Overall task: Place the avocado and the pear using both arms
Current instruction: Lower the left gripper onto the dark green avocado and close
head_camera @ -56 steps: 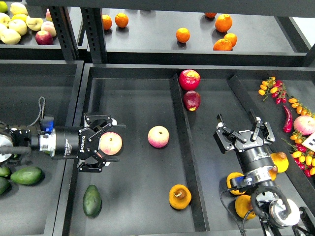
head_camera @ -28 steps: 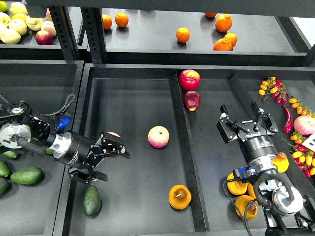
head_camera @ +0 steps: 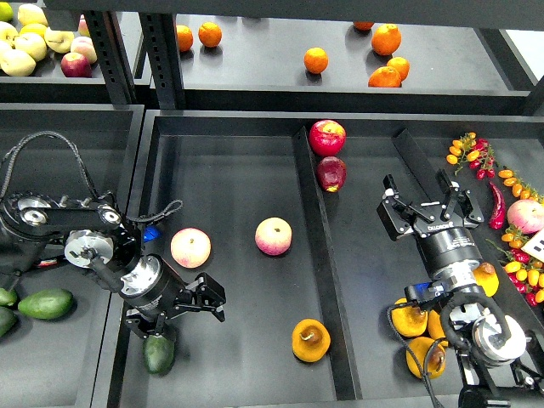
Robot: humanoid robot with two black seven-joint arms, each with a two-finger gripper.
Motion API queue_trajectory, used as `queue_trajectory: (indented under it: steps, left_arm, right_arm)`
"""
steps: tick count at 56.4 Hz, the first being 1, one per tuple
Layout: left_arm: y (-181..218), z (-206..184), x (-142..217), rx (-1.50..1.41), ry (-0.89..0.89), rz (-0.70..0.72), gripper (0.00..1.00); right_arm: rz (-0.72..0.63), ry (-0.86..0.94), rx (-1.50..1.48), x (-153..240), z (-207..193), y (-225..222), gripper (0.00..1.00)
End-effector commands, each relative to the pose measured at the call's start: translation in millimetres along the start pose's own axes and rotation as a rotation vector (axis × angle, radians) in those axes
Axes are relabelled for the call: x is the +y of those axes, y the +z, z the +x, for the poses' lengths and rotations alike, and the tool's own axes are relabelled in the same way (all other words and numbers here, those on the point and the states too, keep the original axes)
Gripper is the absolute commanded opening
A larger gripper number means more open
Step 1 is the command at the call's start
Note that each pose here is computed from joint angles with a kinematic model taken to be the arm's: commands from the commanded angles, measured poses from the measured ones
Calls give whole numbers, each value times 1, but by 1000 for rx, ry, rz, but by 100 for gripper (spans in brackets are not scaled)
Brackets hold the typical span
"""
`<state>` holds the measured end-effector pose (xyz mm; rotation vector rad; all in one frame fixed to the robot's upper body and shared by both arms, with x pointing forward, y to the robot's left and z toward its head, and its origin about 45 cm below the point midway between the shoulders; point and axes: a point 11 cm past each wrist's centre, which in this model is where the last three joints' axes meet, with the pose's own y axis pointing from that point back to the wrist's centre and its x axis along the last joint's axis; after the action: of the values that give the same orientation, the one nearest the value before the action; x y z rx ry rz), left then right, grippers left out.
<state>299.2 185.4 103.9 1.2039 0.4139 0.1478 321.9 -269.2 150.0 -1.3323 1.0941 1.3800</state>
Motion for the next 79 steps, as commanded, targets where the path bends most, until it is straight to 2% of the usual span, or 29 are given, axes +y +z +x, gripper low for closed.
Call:
queue_trajectory:
  steps: [1, 11, 39, 79]
  left_arm:
    - [0, 1, -6, -8, 4, 23, 99]
    - [-12, 0, -12, -22, 4, 77, 99]
    - [-10, 5, -18, -58, 27, 137, 99]
    - [-24, 19, -24, -39, 69, 190, 99]
  right_arm:
    - [2, 0, 0, 0, 0, 0, 99]
    - [2, 0, 0, 0, 0, 0, 99]
    - [1, -4, -1, 0, -1, 0, 99]
    - [-2, -4, -1, 0, -1, 1, 99]
